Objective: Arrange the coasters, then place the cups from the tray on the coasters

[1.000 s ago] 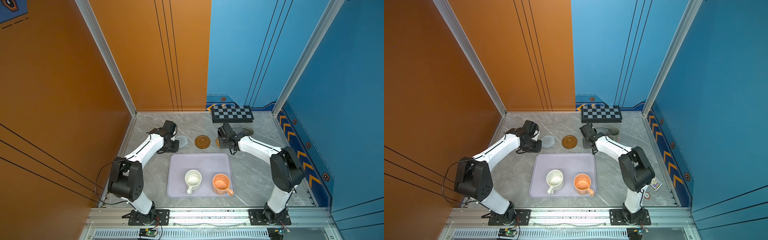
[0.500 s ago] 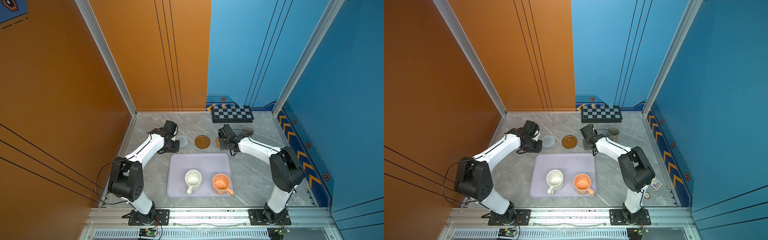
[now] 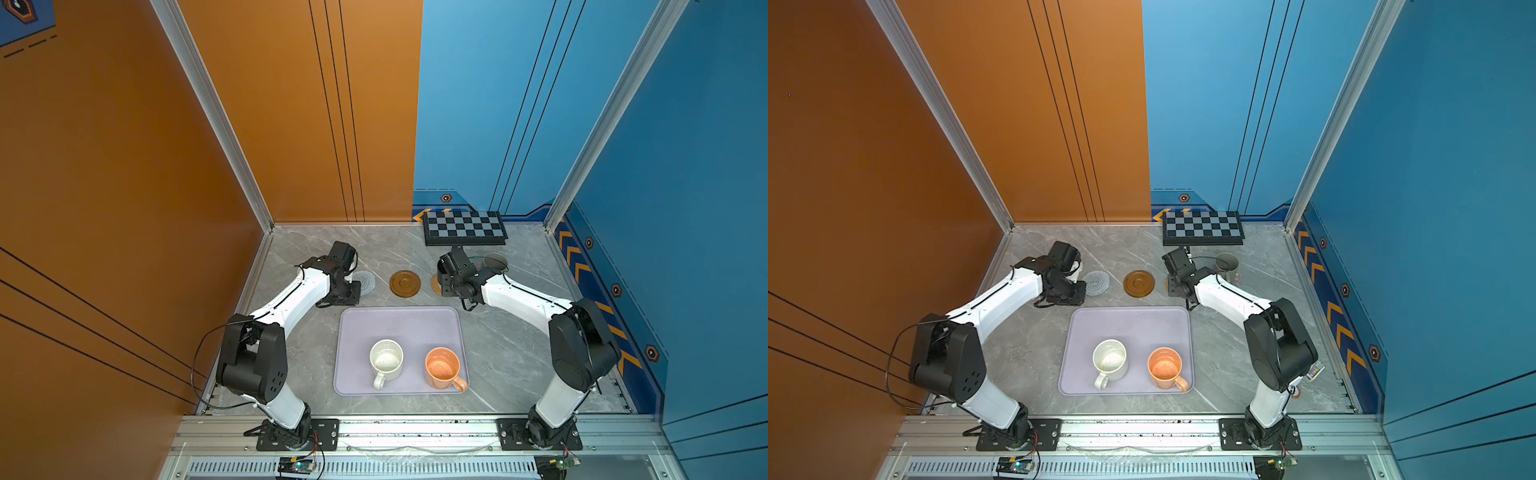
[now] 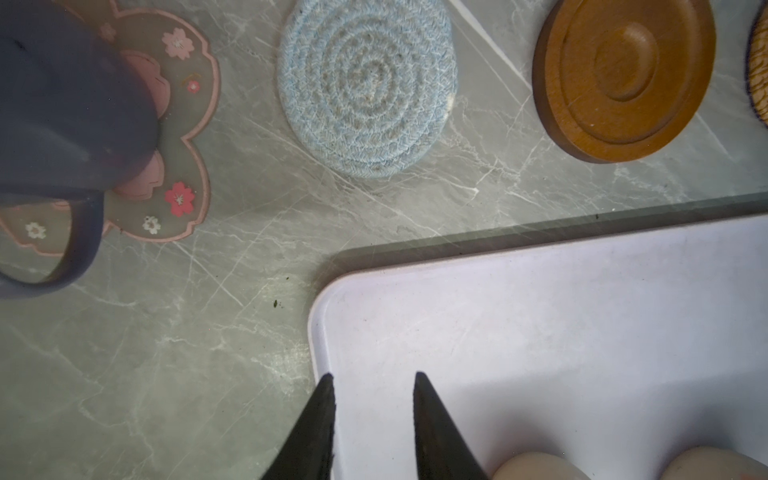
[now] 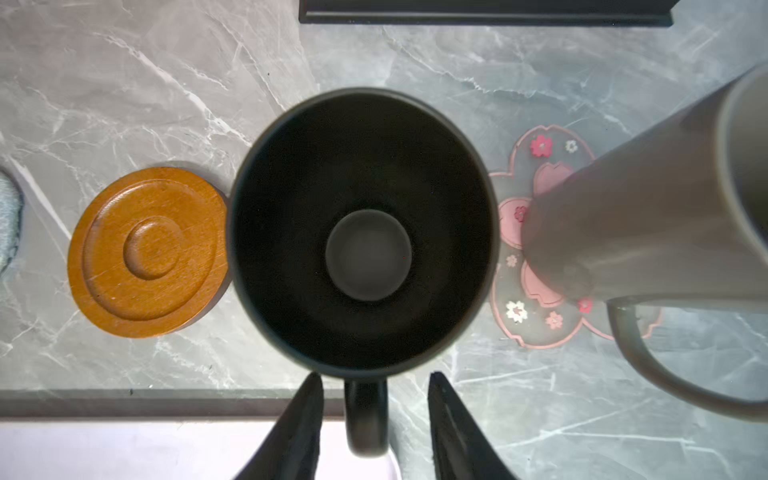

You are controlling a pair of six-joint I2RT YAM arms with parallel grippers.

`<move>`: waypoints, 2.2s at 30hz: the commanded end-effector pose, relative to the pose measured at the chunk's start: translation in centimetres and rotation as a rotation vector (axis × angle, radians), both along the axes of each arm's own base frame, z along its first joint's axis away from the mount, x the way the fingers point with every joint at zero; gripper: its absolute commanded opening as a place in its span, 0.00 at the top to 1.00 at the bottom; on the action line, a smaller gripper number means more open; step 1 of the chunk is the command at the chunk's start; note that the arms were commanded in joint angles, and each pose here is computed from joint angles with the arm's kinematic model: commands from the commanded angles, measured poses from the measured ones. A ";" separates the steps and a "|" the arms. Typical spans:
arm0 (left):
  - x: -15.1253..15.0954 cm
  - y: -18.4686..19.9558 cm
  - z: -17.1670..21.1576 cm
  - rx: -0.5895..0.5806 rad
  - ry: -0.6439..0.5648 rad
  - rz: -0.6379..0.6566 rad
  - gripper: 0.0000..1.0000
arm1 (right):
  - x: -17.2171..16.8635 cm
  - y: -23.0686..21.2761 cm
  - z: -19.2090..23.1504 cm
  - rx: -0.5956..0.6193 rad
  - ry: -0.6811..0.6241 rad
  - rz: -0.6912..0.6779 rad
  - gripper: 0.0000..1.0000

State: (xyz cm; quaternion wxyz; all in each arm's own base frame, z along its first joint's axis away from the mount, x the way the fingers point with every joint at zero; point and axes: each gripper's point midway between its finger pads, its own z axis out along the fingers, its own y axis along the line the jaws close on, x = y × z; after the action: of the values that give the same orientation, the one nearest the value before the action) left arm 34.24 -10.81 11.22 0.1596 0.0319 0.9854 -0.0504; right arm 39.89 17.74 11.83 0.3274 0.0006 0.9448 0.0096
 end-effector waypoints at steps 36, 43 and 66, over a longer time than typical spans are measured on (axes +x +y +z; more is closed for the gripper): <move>-16.0 -2.9 4.7 -0.164 -0.142 -0.115 0.60 | -16.6 -4.3 5.6 0.117 -0.114 0.005 0.41; -18.2 -3.8 5.4 -0.181 -0.126 -0.171 0.59 | -17.6 -4.7 6.5 0.173 -0.141 -0.004 0.39; -24.8 -6.7 1.7 -0.158 0.027 -0.342 0.55 | -15.9 -3.6 5.3 0.064 -0.095 0.011 0.35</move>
State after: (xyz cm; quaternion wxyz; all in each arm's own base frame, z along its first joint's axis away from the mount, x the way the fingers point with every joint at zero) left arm 10.08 -17.99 13.89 0.1477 0.1925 0.9548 -0.1719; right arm 23.32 14.24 15.98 0.3548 0.0039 0.9337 0.0483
